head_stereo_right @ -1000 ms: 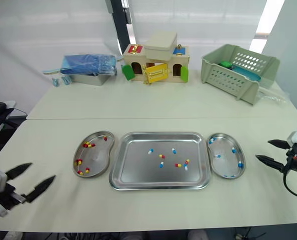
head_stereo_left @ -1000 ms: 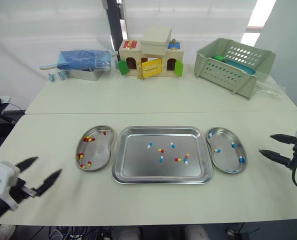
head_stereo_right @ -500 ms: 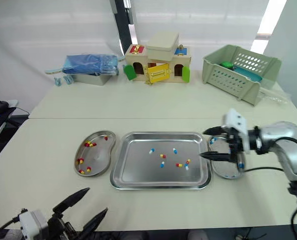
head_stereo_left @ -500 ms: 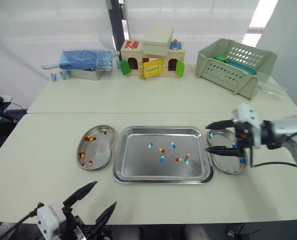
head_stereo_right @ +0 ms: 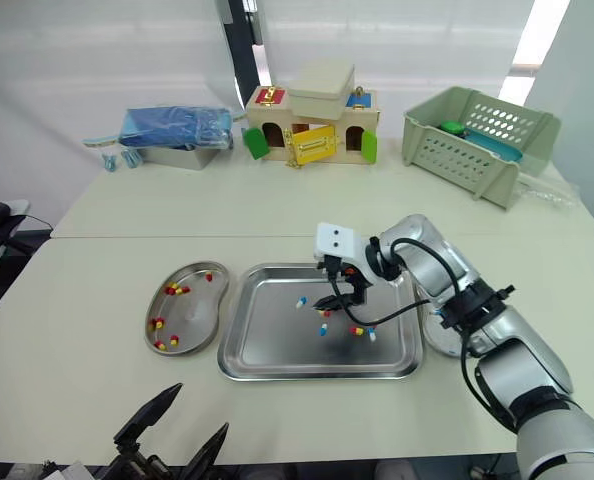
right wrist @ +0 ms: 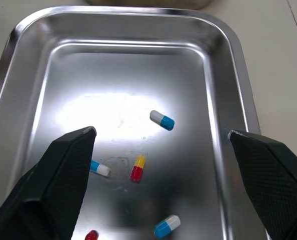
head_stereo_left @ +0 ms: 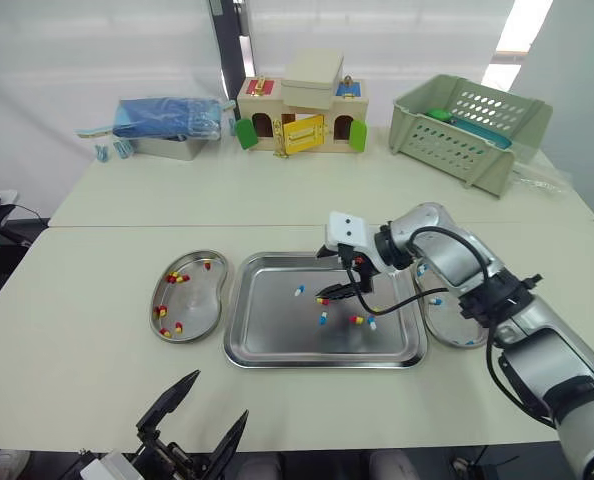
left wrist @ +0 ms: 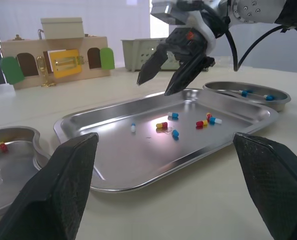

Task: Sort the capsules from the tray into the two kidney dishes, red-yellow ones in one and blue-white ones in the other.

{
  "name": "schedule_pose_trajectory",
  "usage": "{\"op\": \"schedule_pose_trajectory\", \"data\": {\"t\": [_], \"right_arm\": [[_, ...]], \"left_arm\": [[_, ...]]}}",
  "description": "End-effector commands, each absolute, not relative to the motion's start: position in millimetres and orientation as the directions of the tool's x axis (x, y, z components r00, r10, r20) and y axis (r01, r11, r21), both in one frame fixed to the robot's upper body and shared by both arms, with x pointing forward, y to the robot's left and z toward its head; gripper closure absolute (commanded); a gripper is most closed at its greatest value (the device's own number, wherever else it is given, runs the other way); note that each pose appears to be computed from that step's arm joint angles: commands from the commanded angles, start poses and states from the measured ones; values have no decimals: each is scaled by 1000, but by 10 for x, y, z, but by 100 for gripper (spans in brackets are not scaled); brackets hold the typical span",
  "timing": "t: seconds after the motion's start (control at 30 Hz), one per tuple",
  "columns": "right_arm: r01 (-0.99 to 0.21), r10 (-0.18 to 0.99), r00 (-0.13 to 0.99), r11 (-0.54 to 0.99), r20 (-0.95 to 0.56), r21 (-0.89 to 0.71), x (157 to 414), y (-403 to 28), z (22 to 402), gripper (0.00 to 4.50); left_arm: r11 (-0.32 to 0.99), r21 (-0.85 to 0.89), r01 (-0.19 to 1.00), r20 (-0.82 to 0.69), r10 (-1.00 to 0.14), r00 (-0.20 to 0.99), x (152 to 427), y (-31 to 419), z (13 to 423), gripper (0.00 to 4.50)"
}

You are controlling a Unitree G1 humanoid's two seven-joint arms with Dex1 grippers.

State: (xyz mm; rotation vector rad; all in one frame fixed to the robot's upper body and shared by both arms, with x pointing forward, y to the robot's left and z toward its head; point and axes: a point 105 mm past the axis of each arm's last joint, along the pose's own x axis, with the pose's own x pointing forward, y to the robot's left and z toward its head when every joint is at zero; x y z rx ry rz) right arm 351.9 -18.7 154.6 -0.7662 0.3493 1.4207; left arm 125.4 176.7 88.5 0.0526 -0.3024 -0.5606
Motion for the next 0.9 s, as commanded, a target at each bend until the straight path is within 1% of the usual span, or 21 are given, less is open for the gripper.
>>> {"op": "schedule_pose_trajectory", "data": {"t": [0.03,0.07,0.17,0.3,0.4,0.6,0.87,0.9], "right_arm": [[-945,742,171,-63,-648,-322,3607,-113,1572,39],[-944,742,167,-70,-650,-322,3616,-94,1555,60],[-944,740,153,-86,-655,-318,3640,-17,1514,156],[-940,740,166,-82,-652,-332,3704,87,1502,156],[-938,746,145,-105,-649,-331,3684,170,1477,156],[-933,750,129,-129,-648,-336,3666,307,1417,156],[-929,718,147,-136,-680,-345,3725,314,1264,156],[-928,713,152,-136,-685,-348,3735,313,1246,177]], "left_arm": [[864,129,486,299,-501,812,1194,1712,932,0],[867,128,482,308,-497,811,1187,1702,944,0],[876,107,470,327,-477,816,1174,1689,962,0],[889,97,448,335,-453,826,1194,1701,976,0],[897,94,431,343,-436,832,1233,1736,1005,0],[905,88,416,326,-420,847,1204,1791,956,0],[907,98,409,321,-418,850,1160,1806,975,0],[907,101,408,320,-418,850,1156,1807,982,0]]}}
